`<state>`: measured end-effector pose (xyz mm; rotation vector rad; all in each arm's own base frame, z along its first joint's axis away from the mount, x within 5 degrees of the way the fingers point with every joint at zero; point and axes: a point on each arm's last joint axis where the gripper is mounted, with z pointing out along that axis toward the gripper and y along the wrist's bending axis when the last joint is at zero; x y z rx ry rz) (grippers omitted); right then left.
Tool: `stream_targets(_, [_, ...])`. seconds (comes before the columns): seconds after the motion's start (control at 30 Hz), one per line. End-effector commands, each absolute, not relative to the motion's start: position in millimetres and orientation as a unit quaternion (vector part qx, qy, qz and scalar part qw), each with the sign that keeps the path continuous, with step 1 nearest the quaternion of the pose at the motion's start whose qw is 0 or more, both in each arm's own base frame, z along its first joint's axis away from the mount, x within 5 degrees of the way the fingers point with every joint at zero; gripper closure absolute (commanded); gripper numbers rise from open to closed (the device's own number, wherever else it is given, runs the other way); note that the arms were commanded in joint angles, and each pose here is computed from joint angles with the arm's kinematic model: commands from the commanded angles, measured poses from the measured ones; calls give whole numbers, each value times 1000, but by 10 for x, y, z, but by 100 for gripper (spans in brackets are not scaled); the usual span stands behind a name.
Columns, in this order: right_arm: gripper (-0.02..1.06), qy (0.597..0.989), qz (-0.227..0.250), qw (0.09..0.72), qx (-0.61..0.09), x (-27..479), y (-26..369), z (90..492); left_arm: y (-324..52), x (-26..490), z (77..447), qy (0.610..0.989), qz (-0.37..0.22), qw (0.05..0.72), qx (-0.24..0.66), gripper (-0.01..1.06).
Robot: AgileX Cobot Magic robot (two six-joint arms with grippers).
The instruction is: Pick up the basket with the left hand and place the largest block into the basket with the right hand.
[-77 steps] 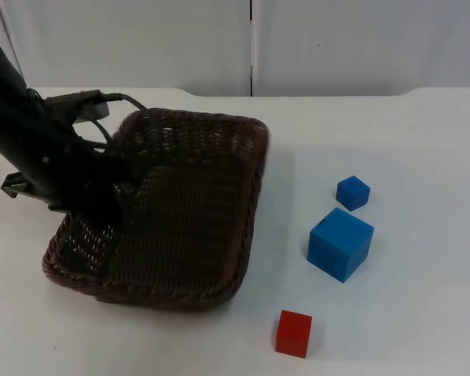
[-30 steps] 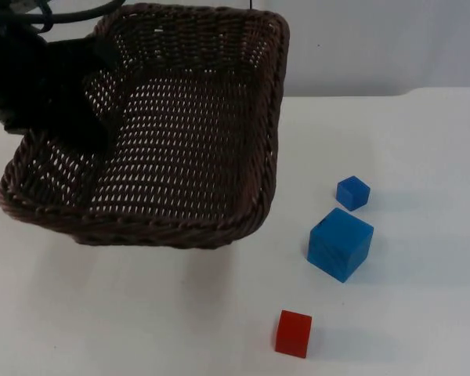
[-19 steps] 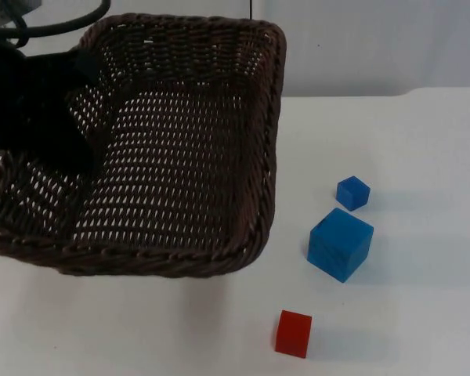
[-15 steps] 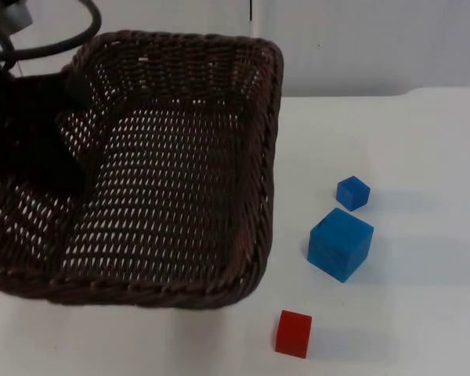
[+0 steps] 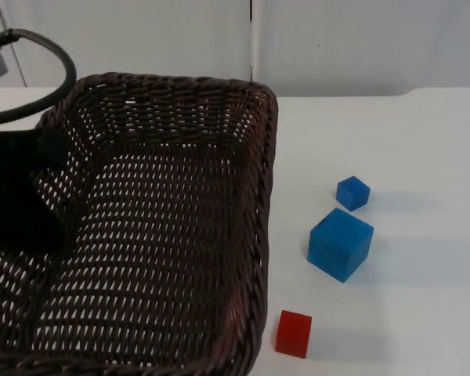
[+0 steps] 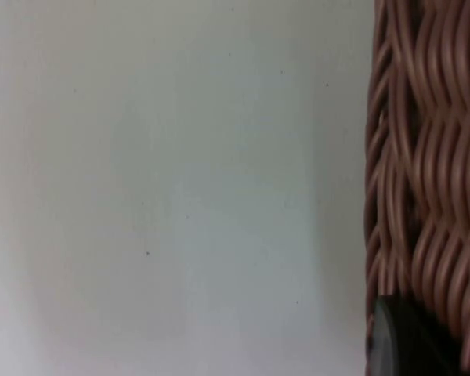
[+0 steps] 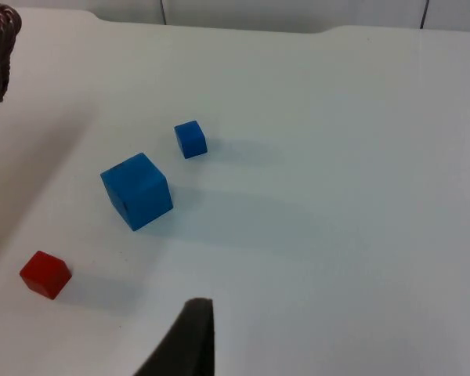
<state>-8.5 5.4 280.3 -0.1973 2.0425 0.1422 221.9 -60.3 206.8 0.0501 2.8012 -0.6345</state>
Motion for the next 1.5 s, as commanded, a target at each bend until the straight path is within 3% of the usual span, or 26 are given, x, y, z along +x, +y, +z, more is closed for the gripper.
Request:
stream_targets(0.0, [-1,849,58,519,-81,-83,57,2803,-619,2177,2108,962,-231,143,7,105])
stream_targets(1.47, [-1,849,58,519,-81,-83,57,2803,-626,2096,2166,963,-237,130,21,105])
